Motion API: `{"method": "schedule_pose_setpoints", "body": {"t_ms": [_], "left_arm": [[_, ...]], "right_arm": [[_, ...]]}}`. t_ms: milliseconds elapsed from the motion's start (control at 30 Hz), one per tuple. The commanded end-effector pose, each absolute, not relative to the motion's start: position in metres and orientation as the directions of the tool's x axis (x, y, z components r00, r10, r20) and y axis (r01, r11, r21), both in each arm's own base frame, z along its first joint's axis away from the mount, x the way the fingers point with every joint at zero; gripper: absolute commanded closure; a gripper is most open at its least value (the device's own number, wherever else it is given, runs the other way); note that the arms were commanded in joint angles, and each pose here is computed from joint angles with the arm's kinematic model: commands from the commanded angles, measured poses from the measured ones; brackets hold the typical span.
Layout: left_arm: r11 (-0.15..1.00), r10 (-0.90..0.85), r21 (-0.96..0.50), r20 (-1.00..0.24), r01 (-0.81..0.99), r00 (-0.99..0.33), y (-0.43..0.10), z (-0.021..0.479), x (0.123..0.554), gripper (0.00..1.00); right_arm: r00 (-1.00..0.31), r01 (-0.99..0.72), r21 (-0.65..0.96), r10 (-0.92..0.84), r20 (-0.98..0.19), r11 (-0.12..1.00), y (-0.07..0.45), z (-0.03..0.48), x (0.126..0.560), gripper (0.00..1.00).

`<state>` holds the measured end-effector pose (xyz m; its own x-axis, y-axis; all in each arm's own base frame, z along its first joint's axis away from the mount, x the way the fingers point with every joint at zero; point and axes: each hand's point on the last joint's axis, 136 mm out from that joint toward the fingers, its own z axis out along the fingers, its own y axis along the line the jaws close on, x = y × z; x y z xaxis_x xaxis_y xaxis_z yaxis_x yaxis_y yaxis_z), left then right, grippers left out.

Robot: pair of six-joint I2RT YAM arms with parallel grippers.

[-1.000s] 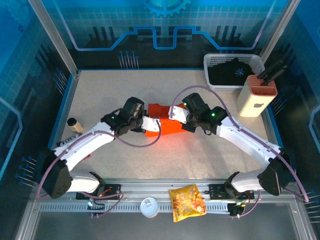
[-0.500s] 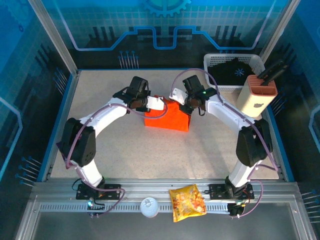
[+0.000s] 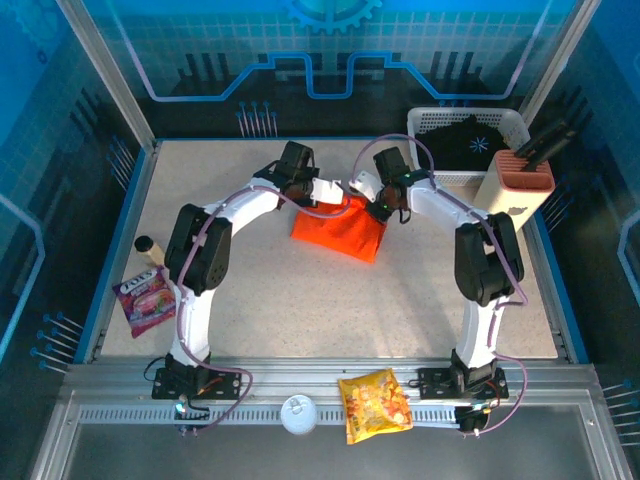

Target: Fold and stack the t-shirts

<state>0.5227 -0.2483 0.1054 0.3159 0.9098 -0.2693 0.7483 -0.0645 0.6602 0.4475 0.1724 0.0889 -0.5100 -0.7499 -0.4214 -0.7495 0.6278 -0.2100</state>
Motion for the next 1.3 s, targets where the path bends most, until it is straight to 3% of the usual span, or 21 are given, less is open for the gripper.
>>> {"method": "schedule_pose_setpoints", "body": {"t_ms": [0, 200, 233, 300, 333, 433, 500, 600, 800, 933, 1067, 1167, 1267], "left_arm": [[-0.074, 0.886, 0.684, -0.289, 0.725, 0.364, -0.26, 0.101, 0.536, 1.0], [-0.043, 0.872, 0.708, -0.318, 0.705, 0.372, -0.269, 0.089, 0.548, 1.0], [-0.033, 0.869, 0.713, -0.325, 0.7, 0.373, -0.27, 0.089, 0.55, 0.95], [-0.008, 0.865, 0.726, -0.339, 0.687, 0.369, -0.272, 0.091, 0.555, 0.73], [0.006, 0.865, 0.733, -0.346, 0.68, 0.365, -0.273, 0.092, 0.558, 0.58], [0.068, 0.87, 0.758, -0.364, 0.648, 0.334, -0.272, 0.1, 0.569, 0.27], [0.143, 0.877, 0.783, -0.384, 0.606, 0.29, -0.268, 0.113, 0.581, 0.15], [0.296, 0.889, 0.817, -0.425, 0.494, 0.17, -0.251, 0.143, 0.606, 0.01], [0.613, 0.789, 0.776, -0.595, 0.146, -0.151, -0.171, 0.23, 0.63, 0.01], [0.763, 0.632, 0.642, -0.712, 0.08, -0.307, -0.135, 0.268, 0.592, 0.01], [0.922, 0.377, 0.378, -0.823, 0.086, -0.425, -0.126, 0.281, 0.534, 0.04], [0.98, 0.2, 0.17, -0.796, 0.107, -0.571, -0.131, 0.269, 0.495, 0.05], [0.982, 0.118, -0.036, -0.657, 0.188, -0.745, -0.158, 0.236, 0.466, 0.05]], "right_arm": [[-0.552, -0.705, -0.209, -0.709, -0.439, 0.677, 0.168, 0.083, 0.466, 1.0], [-0.601, -0.655, -0.22, -0.674, -0.43, 0.723, 0.161, 0.071, 0.473, 1.0], [-0.61, -0.64, -0.226, -0.664, -0.432, 0.734, 0.159, 0.071, 0.475, 1.0], [-0.624, -0.61, -0.242, -0.645, -0.441, 0.755, 0.156, 0.071, 0.478, 0.95], [-0.631, -0.59, -0.253, -0.633, -0.449, 0.767, 0.153, 0.072, 0.48, 0.87], [-0.655, -0.519, -0.272, -0.581, -0.483, 0.81, 0.145, 0.079, 0.488, 0.65], [-0.675, -0.465, -0.264, -0.532, -0.512, 0.845, 0.14, 0.086, 0.493, 0.54], [-0.697, -0.36, -0.236, -0.429, -0.574, 0.902, 0.13, 0.102, 0.499, 0.46], [-0.721, -0.111, -0.12, -0.163, -0.674, 0.987, 0.11, 0.156, 0.486, 0.39], [-0.788, -0.02, 0.0, -0.016, -0.616, 1.0, 0.109, 0.173, 0.452, 0.38], [-0.827, 0.005, 0.116, 0.069, -0.558, 0.993, 0.124, 0.171, 0.404, 0.37], [-0.863, 0.019, 0.212, 0.124, -0.49, 0.977, 0.137, 0.153, 0.378, 0.37], [-0.882, 0.052, 0.277, 0.174, -0.438, 0.96, 0.15, 0.13, 0.368, 0.36]]}}
